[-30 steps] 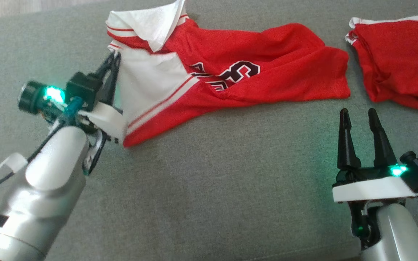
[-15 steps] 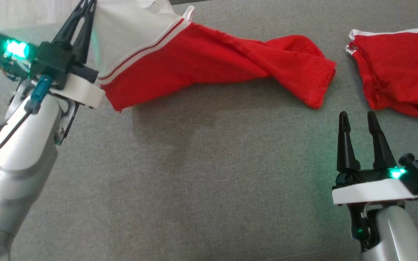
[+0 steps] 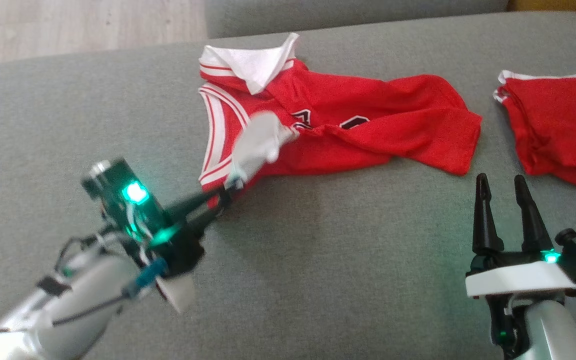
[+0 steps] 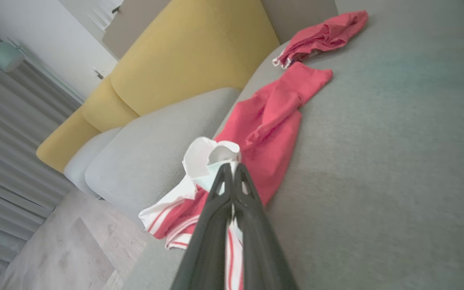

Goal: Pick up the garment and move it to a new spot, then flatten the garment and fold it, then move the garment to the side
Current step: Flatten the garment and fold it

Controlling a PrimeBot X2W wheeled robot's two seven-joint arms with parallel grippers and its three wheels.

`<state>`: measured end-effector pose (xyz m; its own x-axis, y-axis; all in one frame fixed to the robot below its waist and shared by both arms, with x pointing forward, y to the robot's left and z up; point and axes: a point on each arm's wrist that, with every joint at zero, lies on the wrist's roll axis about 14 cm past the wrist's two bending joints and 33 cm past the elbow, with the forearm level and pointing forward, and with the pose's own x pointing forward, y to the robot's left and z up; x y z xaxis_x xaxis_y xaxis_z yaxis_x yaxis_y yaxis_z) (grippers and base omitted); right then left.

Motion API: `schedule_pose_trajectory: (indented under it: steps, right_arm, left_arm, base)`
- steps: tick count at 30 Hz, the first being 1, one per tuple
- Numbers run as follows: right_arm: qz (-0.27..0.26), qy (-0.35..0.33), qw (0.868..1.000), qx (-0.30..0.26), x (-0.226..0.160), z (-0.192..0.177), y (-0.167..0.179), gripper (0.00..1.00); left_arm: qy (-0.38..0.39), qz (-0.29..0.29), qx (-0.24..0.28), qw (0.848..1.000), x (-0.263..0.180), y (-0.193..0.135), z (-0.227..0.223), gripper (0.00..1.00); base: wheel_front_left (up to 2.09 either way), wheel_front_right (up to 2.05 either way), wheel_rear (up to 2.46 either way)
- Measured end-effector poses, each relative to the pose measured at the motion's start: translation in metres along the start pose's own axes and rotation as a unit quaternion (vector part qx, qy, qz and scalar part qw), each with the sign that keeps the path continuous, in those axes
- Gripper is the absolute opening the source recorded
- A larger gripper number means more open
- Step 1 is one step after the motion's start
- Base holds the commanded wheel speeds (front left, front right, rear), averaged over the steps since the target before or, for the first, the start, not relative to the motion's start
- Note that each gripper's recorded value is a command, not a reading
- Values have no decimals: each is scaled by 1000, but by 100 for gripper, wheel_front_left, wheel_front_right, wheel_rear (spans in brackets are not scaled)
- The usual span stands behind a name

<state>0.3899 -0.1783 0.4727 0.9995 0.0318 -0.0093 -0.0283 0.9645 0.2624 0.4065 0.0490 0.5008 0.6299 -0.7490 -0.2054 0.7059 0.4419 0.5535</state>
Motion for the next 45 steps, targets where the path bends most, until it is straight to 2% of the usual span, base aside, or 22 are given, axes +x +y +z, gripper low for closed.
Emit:
schedule_pose_trajectory:
  steps: [6,7,8,9,13,16,22,25,28,31,34,37,45]
  right_arm:
    - [16,-8,1000,1,1,5,11,100]
    - [17,-9,1000,1,1,6,12,100]
    - [18,-10,1000,1,1,7,12,100]
    - [19,-10,1000,2,1,7,13,100]
    - [20,-9,1000,2,0,6,14,100]
    - [17,-5,1000,2,-3,4,12,100]
    - [13,-5,1000,2,-3,4,9,100]
    - [12,-7,1000,1,-3,5,8,100]
    - [9,-11,1000,1,-3,8,6,100]
    - [6,-13,1000,0,-3,9,4,100]
    - [1,-9,1000,0,-3,6,1,100]
    - [-2,-4,1000,-3,-3,3,-1,100]
    - [-6,4,1000,-5,-2,-3,-5,100]
  left_arm:
    - [42,-58,-15,997,-22,-51,-13,0]
    - [49,-66,-18,996,-24,-58,-16,11]
    - [55,-73,-22,996,-27,-64,-17,45]
    - [58,-79,-24,995,-28,-69,-18,100]
    - [69,-88,-38,993,-30,-79,-22,100]
    - [72,-70,-53,994,-29,-76,-24,100]
    - [57,32,-114,991,-23,-38,-22,100]
    - [37,130,-179,974,-23,-4,-21,100]
    - [15,224,-252,941,-30,21,-24,100]
    - [10,286,-305,908,-37,27,-33,100]
    - [16,309,-354,882,-37,17,-42,100]
    - [21,312,-372,874,-33,8,-48,100]
    - [20,300,-374,877,-24,7,-52,100]
  base:
    - [0,0,0]
    - [0,0,0]
    - [0,0,0]
    - [0,0,0]
    - [0,0,0]
    - [0,0,0]
    - [0,0,0]
    - [0,0,0]
    - [0,0,0]
    - [0,0,0]
    - [0,0,0]
    - [0,0,0]
    - [0,0,0]
